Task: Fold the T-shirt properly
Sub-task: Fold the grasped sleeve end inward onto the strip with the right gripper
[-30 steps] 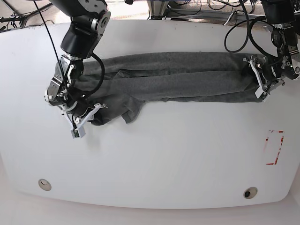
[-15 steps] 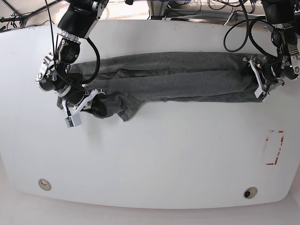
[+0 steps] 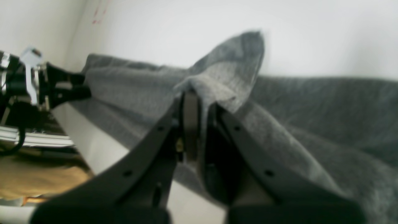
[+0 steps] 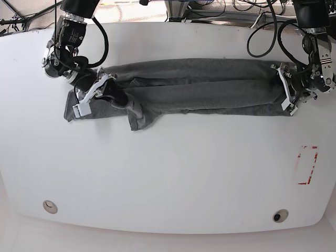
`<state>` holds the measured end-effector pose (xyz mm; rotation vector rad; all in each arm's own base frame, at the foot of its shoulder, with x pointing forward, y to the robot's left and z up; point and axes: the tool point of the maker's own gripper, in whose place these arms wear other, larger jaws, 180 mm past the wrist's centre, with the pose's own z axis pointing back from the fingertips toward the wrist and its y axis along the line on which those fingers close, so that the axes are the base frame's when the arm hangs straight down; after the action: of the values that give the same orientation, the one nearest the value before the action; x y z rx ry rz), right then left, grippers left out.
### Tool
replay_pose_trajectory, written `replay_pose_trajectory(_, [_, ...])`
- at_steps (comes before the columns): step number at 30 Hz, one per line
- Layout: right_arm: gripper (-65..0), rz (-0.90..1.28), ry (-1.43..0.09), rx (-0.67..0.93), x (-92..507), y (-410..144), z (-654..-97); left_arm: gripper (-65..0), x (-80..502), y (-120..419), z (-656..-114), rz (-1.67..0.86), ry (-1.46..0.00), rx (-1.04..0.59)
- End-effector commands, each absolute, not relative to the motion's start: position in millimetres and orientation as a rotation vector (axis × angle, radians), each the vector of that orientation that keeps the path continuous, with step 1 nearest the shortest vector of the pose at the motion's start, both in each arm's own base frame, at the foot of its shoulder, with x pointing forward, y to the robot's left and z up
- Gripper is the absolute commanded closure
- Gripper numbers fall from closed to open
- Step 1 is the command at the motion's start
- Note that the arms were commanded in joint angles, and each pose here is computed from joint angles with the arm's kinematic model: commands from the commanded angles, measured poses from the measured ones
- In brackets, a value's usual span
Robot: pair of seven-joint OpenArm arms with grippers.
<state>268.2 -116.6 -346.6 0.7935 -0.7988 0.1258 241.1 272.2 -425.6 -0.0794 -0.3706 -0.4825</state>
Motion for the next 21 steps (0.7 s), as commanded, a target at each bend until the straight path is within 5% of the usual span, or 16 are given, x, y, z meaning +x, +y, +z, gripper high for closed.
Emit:
replay_pose_trajectory(1, [-1.4,0.137,-0.837,0.822,267.4,-116.9,-334.7,-32.1,209.2,279.8,-447.7,-0.493,-0.209,-0.039])
replay_pose_trajectory(14, [-2.2,0.149,-0.708,0.861,226.0,-103.8,-359.4,-32.1,208.9,279.3,-448.3,-0.492,-0.209,-0.041])
replay_pose_trajectory(17, [-10.8,0.172,-0.684,0.863,221.5,-99.4,-362.8,-32.1,208.6,279.4,-448.6,-0.491,-0.207,-0.041])
replay_pose_trajectory(21, [-31.9,0.174,-0.678,0.865,220.1,-98.2,-363.9,-32.1,204.1,281.6,-454.6,-0.476,-0.186,-0.051])
